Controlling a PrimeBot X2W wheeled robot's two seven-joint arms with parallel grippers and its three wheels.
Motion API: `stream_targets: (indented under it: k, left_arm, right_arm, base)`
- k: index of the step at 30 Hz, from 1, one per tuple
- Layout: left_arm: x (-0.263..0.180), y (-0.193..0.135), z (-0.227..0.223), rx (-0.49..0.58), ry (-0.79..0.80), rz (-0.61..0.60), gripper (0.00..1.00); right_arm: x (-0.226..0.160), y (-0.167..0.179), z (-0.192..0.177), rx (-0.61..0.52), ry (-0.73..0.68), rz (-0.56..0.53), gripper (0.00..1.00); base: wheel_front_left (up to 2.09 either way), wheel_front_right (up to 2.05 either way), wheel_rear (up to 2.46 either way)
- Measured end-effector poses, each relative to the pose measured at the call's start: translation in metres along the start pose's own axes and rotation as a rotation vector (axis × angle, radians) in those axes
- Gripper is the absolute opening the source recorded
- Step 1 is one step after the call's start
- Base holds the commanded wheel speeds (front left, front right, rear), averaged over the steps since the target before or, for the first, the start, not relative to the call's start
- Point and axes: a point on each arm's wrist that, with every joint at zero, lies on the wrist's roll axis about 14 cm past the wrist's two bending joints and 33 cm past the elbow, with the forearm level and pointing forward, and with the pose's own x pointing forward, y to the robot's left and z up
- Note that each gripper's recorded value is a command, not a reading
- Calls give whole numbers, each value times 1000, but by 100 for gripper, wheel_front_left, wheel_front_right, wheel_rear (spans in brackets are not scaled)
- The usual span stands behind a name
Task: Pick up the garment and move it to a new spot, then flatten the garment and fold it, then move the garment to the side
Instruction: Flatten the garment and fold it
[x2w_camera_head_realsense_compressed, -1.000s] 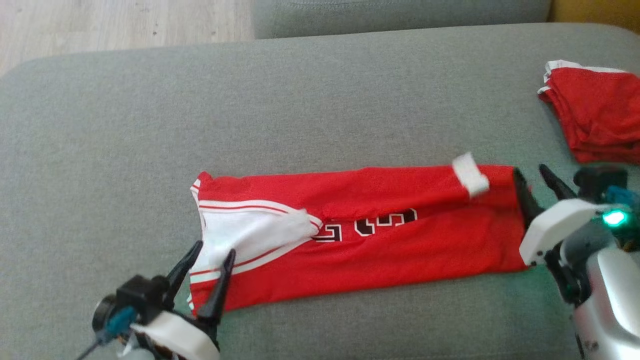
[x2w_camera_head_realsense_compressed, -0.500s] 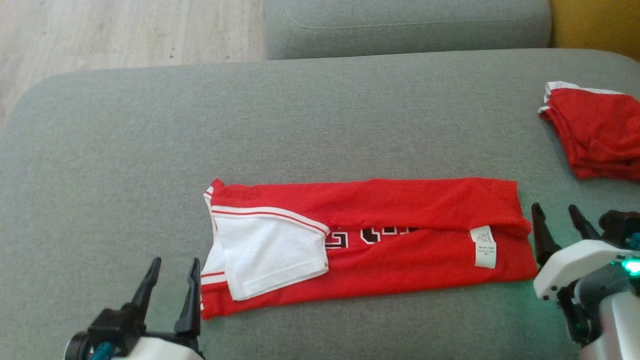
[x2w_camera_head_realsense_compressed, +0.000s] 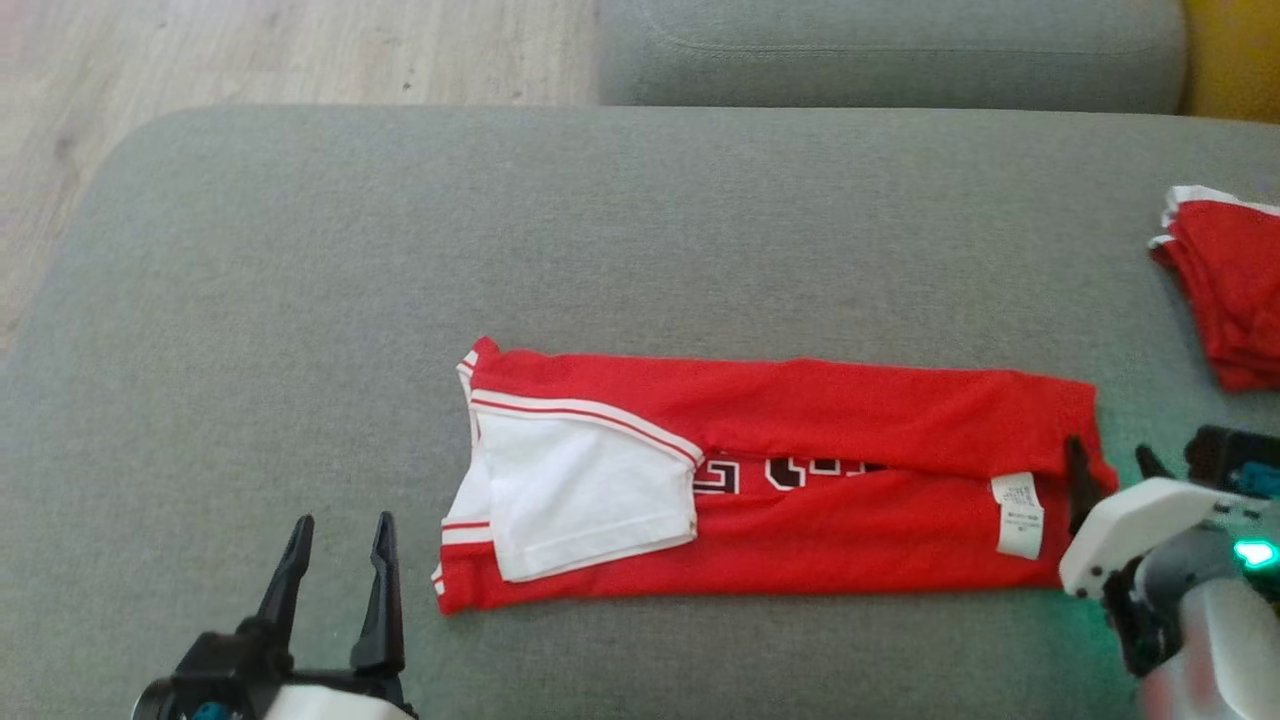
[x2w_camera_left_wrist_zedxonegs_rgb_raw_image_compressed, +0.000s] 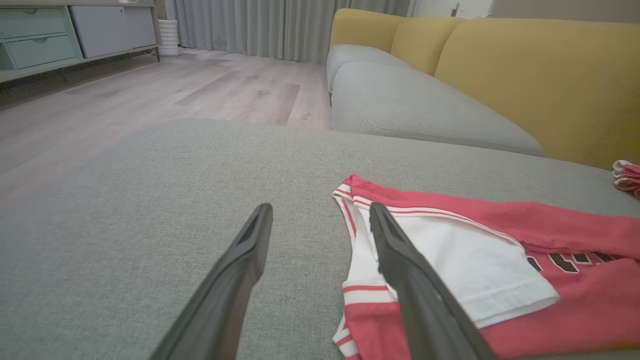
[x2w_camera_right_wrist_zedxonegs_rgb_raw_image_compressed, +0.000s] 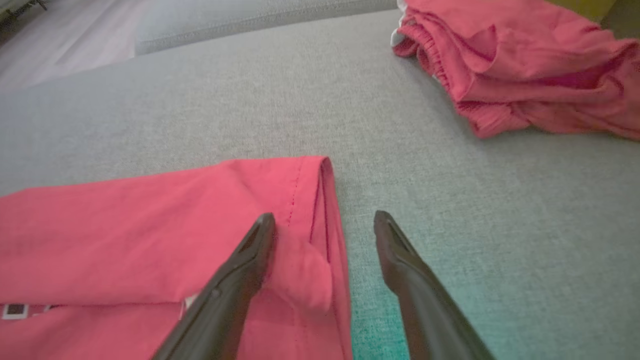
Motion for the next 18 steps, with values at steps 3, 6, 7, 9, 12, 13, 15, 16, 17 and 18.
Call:
stream_targets:
  k: [3,6,7,9,12,13,15,16,17,18]
  left_arm:
    - [-2,4,0,4,-3,16,100]
    - [-4,8,1,2,-6,32,100]
    - [-4,10,2,1,-9,36,100]
    - [-4,11,3,0,-13,41,100]
    - [-4,12,5,0,-19,44,100]
    - [-3,12,6,0,-22,43,100]
    - [-2,11,7,-1,-25,39,100]
    - [-1,9,8,-1,-29,34,100]
    - [0,8,10,-2,-32,31,100]
    - [1,7,11,-3,-36,27,100]
  right_arm:
    - [4,5,-19,-1,48,2,100]
    - [7,8,-30,-17,69,5,100]
    - [8,8,-30,-20,65,4,100]
    - [10,8,-29,-25,55,0,100]
    - [11,9,-32,-17,49,0,100]
    - [10,9,-34,-14,51,-1,100]
    - [9,8,-37,-10,50,-3,44]
    - [9,8,-36,-5,38,-3,0]
    - [9,9,-36,-1,32,-2,0]
    - [9,9,-35,2,27,-2,0]
  base:
    - [0,0,0]
    - [0,0,0]
    - [0,0,0]
    - [0,0,0]
    - [0,0,0]
    - [0,0,0]
    - [0,0,0]
    - [0,0,0]
    - [0,0,0]
    - [0,0,0]
